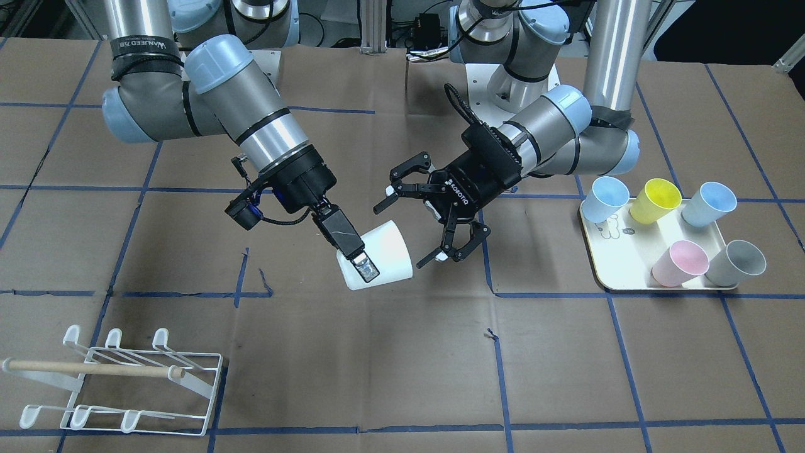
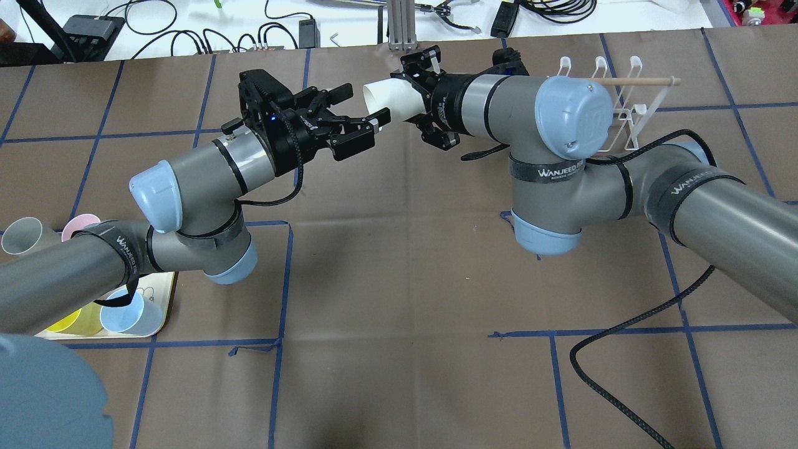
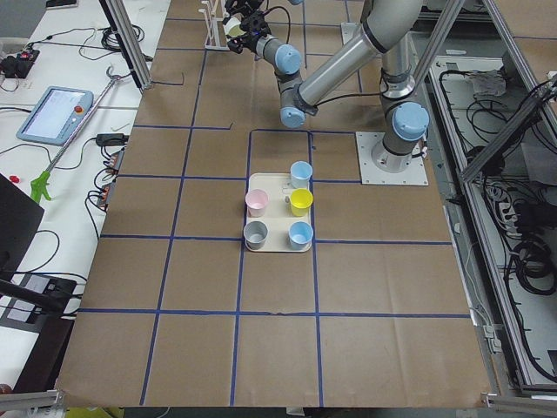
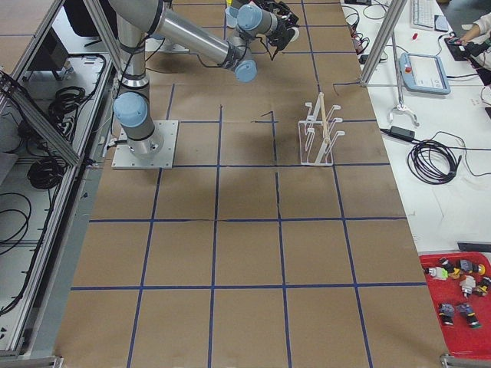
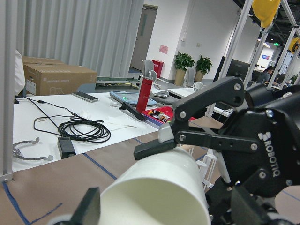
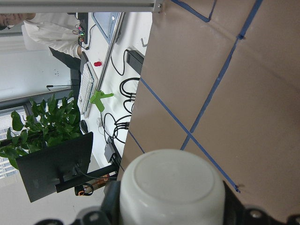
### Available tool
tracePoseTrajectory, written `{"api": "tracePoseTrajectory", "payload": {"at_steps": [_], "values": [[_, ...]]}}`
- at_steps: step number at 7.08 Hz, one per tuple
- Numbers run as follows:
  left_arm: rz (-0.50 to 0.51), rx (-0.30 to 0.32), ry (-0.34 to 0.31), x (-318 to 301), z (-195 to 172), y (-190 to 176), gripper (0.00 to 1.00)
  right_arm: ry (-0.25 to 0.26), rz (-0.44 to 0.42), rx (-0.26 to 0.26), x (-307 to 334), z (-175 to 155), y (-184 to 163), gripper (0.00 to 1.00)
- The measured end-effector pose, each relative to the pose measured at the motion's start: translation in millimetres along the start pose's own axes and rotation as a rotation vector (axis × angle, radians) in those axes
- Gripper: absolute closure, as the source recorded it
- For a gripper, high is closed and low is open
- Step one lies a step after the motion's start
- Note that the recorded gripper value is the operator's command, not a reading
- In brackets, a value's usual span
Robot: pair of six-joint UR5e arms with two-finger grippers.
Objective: Transfer IKEA cup to right arm and place on rack
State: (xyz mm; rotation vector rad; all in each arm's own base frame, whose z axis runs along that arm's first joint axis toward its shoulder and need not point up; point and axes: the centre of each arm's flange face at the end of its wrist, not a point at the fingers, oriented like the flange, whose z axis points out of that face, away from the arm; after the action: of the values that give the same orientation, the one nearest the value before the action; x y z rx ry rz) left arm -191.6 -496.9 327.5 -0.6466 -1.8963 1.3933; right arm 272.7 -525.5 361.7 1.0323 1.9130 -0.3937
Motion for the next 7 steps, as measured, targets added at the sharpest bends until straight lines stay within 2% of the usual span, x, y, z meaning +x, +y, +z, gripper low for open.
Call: {"api": "tracePoseTrajectory", "payload": {"at_steps": [1,2,3,4,5,7], "values": [[-0.004,0.009,-0.034,-15,-11,-2,0.01,-0.002,-0.095,0.018,-2,2,-11,0.81],[-0.011,0.018,-0.071,-32,-22,-4,0.01,-0.006,-0.232,0.055,-6,2,-28,0.87],[-0.019,0.022,-0.100,-44,-29,-4,0.01,0.000,-0.380,0.128,-13,-3,-50,0.87],[-0.030,0.016,-0.138,-55,-31,-4,0.01,0.028,-0.544,0.230,-23,-11,-73,0.87],[-0.056,-0.008,-0.213,-68,-31,-2,0.01,0.079,-0.733,0.329,-31,-19,-94,0.87],[-0.139,-0.112,-0.444,-102,-26,-8,0.01,0.179,-1.074,0.489,-42,-26,-136,0.87]]}}
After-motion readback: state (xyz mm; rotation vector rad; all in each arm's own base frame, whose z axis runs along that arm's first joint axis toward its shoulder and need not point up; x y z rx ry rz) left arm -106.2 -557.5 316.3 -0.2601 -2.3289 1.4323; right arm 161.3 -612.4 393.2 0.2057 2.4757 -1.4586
